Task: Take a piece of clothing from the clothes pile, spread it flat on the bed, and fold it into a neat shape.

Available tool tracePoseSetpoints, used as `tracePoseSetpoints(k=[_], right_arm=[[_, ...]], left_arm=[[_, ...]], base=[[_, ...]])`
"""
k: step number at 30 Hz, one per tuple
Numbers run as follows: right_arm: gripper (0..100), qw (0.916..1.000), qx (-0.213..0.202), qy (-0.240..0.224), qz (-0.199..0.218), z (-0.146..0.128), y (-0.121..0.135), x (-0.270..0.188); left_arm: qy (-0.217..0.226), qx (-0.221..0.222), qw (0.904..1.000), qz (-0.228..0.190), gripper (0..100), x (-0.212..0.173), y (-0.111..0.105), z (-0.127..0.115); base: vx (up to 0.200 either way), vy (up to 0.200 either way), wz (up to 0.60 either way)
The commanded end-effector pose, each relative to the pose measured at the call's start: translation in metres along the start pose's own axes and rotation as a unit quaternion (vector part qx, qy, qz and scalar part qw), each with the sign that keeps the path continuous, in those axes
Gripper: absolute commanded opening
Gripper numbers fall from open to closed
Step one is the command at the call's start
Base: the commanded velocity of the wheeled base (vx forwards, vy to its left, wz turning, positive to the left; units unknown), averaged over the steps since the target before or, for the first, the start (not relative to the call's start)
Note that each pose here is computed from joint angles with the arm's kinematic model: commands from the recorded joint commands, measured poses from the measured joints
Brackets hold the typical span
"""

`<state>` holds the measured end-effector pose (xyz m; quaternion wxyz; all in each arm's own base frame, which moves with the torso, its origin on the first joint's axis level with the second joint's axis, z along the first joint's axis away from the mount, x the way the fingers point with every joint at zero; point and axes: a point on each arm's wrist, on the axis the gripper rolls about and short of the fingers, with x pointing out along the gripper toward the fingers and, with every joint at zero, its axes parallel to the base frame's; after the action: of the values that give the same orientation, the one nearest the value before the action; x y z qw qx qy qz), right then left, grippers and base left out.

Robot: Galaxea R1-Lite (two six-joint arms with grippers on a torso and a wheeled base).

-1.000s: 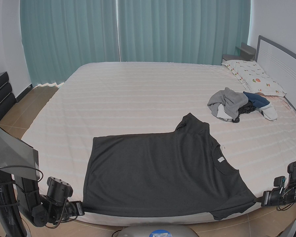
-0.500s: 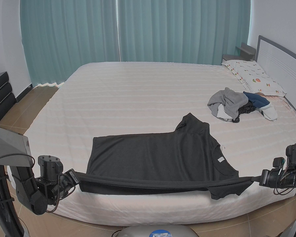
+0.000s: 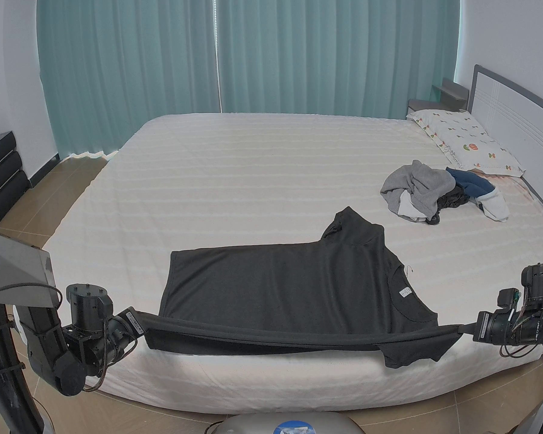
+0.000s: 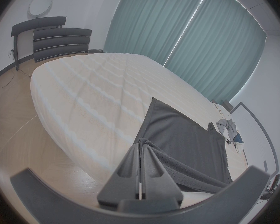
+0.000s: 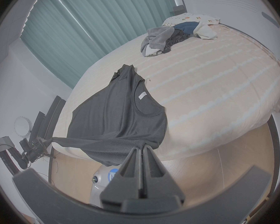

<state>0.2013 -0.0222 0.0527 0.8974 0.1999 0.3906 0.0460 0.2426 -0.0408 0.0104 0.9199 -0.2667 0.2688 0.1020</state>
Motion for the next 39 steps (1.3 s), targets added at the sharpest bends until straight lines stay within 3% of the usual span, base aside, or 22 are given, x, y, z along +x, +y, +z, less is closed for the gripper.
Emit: tracePoseSetpoints(k=[1, 17, 25, 31, 39], right_arm=[[0, 1.0000, 0.001, 0.004, -0.001, 0.001, -0.001, 0.004], [0, 0.9997, -0.021, -0.001, -0.013, 0.039, 0.005, 0.065], [0, 0.9997, 0.003, -0.007, -0.021, 0.051, 0.005, 0.093], [0, 0.9994, 0.020, -0.025, -0.016, 0.063, 0.007, 0.096], [0, 0.9967, 0.029, -0.076, 0.004, 0.070, 0.019, 0.065]], left_arm=[[0.011, 0.013, 0.9998, 0.007, 0, 0.008, 0.002, -0.005], [-0.014, 0.013, 0.9998, -0.009, 0, 0.053, -0.011, 0.000], [-0.018, 0.013, 0.9997, -0.006, 0, 0.075, -0.012, -0.004], [-0.022, 0.009, 0.9997, -0.003, 0, 0.078, -0.010, -0.003], [-0.026, 0.007, 0.9996, -0.003, 0, 0.061, -0.009, 0.003]], base=[[0.000, 0.000, 0.00], [0.000, 0.000, 0.00], [0.000, 0.000, 0.00], [0.000, 0.000, 0.00], [0.000, 0.000, 0.00]])
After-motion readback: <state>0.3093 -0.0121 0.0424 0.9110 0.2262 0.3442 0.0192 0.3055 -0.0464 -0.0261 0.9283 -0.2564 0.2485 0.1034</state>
